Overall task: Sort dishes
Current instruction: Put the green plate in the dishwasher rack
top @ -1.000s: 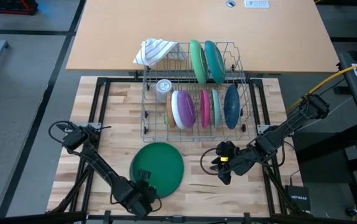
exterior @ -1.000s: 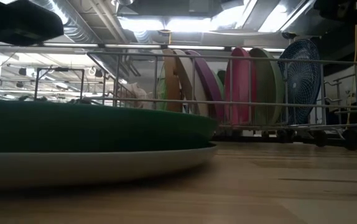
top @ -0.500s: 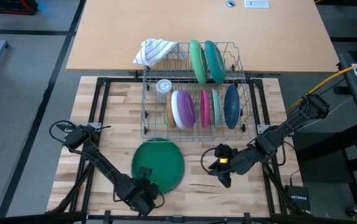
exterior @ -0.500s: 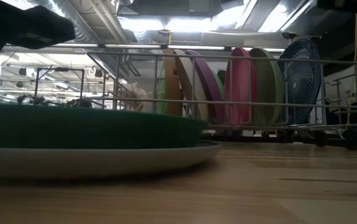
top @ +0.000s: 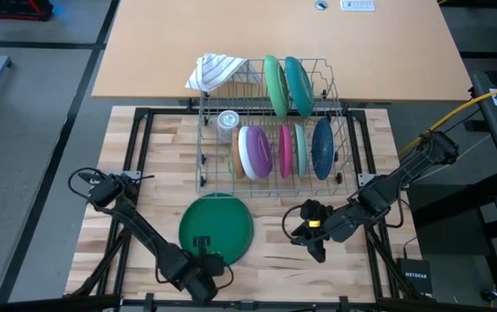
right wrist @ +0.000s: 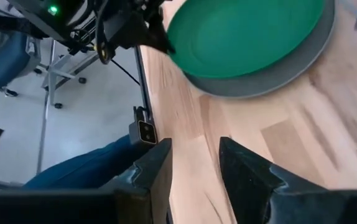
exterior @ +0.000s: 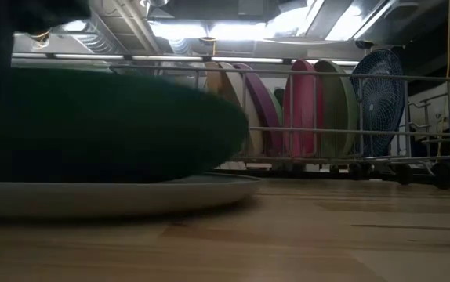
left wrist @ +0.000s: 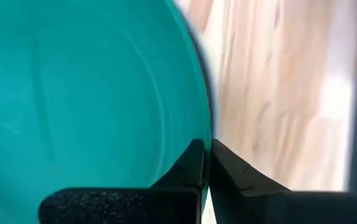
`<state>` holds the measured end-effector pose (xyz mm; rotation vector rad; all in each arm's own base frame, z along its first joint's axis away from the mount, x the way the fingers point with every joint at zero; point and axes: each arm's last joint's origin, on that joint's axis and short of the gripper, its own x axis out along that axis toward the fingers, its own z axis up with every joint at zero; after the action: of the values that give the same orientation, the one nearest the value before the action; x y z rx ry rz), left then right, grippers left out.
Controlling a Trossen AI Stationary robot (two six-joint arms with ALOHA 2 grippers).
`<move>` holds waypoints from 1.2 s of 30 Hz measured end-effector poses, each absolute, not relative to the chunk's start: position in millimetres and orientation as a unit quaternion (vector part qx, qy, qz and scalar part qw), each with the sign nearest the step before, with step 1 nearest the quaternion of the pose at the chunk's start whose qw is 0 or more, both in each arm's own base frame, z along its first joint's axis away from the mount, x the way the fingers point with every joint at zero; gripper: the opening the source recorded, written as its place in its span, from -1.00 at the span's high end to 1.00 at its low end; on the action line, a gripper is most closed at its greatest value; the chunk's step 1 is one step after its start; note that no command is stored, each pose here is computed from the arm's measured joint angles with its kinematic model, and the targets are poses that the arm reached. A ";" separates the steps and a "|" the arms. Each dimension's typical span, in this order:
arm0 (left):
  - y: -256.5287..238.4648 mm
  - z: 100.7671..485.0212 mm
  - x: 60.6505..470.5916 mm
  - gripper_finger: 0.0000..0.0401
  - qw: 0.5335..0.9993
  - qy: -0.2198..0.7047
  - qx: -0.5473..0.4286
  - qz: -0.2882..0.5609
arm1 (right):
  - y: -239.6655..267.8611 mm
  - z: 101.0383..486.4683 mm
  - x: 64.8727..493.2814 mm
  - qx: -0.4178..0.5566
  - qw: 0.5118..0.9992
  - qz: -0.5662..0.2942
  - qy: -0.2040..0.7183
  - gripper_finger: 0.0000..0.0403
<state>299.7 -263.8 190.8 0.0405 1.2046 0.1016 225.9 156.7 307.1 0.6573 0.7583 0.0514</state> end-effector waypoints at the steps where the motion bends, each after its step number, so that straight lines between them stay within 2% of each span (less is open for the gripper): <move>1: -265.1 195.4 301.6 0.99 0.828 0.558 0.007 0.055 | 156.3 311.9 225.6 0.308 0.879 0.025 0.362 0.33; 5: -273.4 216.4 309.6 0.99 0.857 0.507 -0.048 0.082 | 153.0 330.7 223.2 0.274 0.893 0.011 0.358 0.33; 9: -286.4 241.8 316.9 0.99 0.890 0.443 -0.080 0.071 | 146.8 350.7 218.8 0.234 0.908 -0.022 0.348 0.33; 15: -298.5 275.9 321.9 1.00 0.925 0.365 -0.082 0.059 | 135.9 381.1 209.3 0.191 0.921 -0.071 0.331 0.33; 20: -301.6 298.5 327.1 1.00 0.943 0.315 -0.096 0.059 | 126.8 402.1 198.7 0.164 0.923 -0.093 0.335 0.33; 27: -306.7 332.3 337.9 1.00 0.963 0.201 -0.165 0.070 | 105.9 427.7 173.8 0.107 0.916 -0.150 0.357 0.33; 31: -305.0 354.4 343.2 1.00 0.972 0.132 -0.173 0.091 | 92.4 443.5 157.7 0.107 0.920 -0.175 0.333 0.33; 36: -290.7 384.3 343.3 1.00 0.977 0.065 -0.139 0.147 | 70.2 458.7 130.6 0.120 0.932 -0.195 0.279 0.33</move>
<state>343.3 -290.7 384.3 -0.2798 0.1310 0.2966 130.6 70.2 458.7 0.2457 0.5718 -0.3997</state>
